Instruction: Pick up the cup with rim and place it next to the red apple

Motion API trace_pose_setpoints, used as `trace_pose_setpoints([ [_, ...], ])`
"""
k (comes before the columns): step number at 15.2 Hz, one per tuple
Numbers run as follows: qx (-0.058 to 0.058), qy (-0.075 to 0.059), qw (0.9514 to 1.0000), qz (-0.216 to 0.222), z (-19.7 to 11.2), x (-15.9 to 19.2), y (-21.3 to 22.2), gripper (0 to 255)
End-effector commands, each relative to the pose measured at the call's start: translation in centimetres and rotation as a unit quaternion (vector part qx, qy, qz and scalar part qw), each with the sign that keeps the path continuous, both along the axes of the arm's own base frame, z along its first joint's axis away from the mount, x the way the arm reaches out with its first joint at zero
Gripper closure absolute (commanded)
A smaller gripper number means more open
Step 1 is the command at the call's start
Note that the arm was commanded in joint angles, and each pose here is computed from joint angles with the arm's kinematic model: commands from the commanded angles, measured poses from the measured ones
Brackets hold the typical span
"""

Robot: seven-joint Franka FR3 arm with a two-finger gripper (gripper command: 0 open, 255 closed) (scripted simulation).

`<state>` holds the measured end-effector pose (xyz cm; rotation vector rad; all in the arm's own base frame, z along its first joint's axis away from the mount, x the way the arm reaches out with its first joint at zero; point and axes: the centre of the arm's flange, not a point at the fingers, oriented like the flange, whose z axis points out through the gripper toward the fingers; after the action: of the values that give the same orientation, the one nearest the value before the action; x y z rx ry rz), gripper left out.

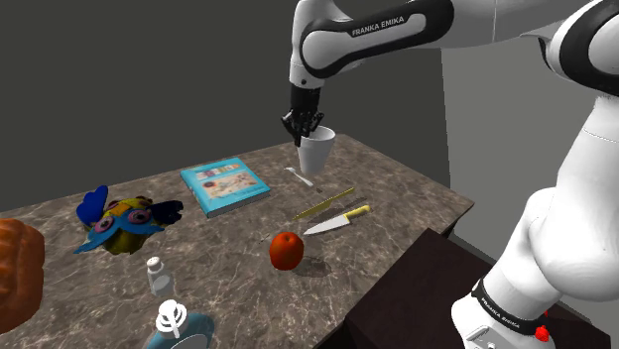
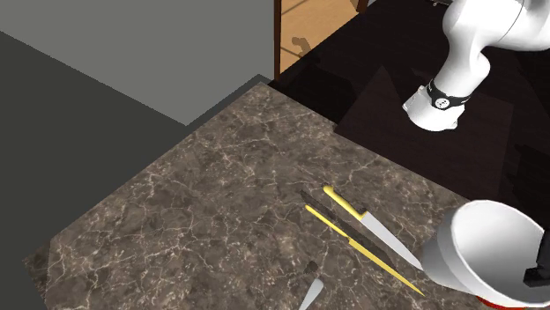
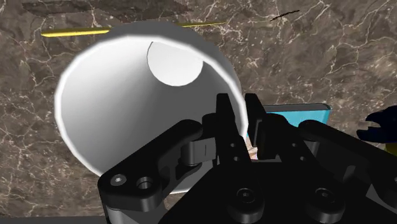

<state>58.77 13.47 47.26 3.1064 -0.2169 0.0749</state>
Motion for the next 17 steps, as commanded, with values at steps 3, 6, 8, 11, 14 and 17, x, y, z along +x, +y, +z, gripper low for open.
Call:
trace_pose_setpoints([
  [3, 0.0, 0.0, 1.0, -0.001, -0.1, 0.8, 5.3, 255],
  [6, 0.0, 0.0, 1.0, -0.001, -0.1, 1.2, 9.3, 255],
  [8, 0.0, 0.0, 1.0, -0.001, -0.1, 1.5, 11.9, 255],
  [11, 0.0, 0.0, 1.0, -0.001, -0.1, 1.9, 15.8, 255],
  [14, 0.0, 0.0, 1.0, -0.001, -0.1, 2.3, 19.8, 255],
  [17, 0.0, 0.0, 1.0, -0.001, -0.1, 2.7, 23.7, 255],
])
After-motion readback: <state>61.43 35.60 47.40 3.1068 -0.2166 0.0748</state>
